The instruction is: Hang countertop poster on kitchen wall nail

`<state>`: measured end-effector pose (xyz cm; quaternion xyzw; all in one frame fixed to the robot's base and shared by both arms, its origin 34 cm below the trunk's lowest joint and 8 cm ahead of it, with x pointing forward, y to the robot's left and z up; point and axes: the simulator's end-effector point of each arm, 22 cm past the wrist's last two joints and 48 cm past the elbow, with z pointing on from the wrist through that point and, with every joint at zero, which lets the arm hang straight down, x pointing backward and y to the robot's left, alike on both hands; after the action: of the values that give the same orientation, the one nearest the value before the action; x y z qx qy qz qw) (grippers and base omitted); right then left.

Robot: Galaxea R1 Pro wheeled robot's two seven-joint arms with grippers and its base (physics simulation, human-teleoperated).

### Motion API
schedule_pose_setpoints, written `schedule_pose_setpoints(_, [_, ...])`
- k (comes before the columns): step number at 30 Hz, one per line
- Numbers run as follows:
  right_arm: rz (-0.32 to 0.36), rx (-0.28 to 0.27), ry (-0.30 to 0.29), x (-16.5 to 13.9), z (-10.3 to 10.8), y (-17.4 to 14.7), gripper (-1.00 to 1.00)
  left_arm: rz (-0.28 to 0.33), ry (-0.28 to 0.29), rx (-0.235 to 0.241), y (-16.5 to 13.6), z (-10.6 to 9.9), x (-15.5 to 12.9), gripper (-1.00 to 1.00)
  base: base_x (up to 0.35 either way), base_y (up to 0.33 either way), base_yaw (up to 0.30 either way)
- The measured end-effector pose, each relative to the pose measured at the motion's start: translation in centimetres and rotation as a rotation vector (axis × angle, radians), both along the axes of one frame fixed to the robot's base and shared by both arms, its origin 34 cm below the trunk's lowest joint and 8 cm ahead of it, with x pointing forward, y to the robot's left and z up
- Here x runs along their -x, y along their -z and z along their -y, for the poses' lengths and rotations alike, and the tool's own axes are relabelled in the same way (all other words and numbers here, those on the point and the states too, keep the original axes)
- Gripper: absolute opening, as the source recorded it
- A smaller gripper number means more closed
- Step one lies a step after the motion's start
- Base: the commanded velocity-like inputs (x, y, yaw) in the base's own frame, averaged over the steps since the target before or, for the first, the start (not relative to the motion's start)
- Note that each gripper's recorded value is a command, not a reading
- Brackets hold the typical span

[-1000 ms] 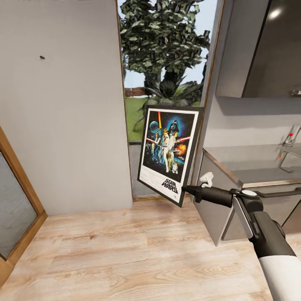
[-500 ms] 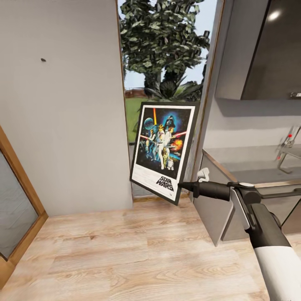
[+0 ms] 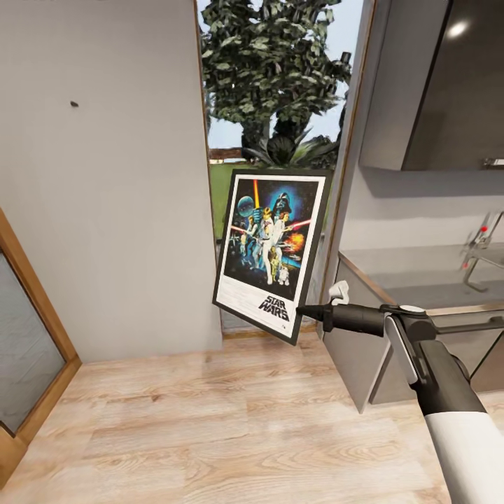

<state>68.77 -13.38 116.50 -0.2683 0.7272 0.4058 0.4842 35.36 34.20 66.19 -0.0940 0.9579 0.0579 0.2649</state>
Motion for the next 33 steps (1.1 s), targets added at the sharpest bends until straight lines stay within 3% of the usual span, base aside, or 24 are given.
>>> schedule_pose_setpoints(33, [0.000, 0.000, 0.000, 1.3, 0.0, -2.4, -1.00, -0.002, 0.001, 0.001, -2.4, 0.1, 1.3, 1.00, 0.000, 0.000, 0.000])
